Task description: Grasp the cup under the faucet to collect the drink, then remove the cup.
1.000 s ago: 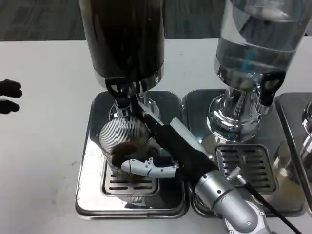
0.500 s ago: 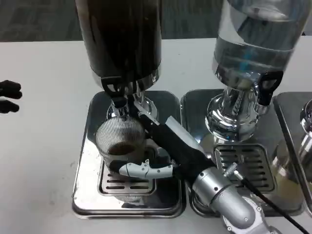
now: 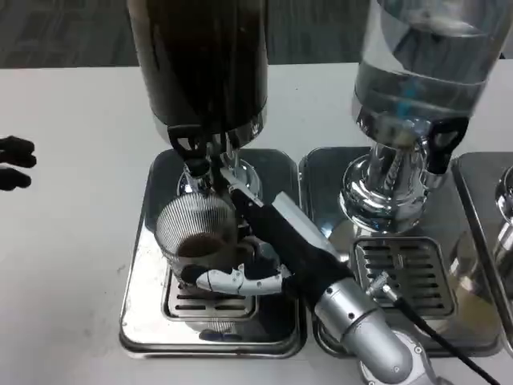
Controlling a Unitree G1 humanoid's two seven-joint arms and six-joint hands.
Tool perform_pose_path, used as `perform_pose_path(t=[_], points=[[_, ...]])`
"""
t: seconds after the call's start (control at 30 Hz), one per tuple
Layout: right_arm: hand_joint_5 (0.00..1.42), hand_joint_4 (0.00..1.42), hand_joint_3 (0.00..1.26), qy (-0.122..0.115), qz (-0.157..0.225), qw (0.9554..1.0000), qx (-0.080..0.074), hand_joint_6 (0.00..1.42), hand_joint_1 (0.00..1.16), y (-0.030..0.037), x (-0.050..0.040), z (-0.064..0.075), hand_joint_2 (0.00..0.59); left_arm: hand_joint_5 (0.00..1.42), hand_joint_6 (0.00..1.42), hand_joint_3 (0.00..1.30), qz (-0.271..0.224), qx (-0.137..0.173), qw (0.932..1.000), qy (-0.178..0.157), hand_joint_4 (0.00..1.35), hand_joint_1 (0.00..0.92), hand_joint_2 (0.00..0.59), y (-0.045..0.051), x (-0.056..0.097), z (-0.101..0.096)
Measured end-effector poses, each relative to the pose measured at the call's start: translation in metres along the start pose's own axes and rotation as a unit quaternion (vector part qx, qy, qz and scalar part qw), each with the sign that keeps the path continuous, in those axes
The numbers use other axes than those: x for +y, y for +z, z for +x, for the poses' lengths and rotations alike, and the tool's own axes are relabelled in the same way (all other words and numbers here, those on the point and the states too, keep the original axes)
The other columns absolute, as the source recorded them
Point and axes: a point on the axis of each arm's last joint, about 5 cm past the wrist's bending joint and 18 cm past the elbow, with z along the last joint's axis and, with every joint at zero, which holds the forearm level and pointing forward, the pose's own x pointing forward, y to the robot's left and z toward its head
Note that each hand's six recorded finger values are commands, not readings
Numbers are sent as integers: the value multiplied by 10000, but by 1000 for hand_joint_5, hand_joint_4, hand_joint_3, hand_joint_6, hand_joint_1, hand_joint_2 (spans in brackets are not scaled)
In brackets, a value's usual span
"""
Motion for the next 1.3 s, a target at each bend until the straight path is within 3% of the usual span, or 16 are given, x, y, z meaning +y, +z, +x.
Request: perform_pose_path(t=[0.37,0.8,1.3], points=[[416,216,214,-228,-61,9997,82,633,818,9,11,-27,175,491,452,461,21,8,10000,-4,431,0,125,3,13,-1],[562,376,343,-705,-225,9972,100,811,794,4,77,-110,193,498,460,462,57,-2,10000,-22,436,0,122,12,28,10],[655,452,422,-1143,-219,9931,109,901,786,-28,96,-234,203,508,474,449,44,-31,9998,-191,447,0,126,14,-4,55]])
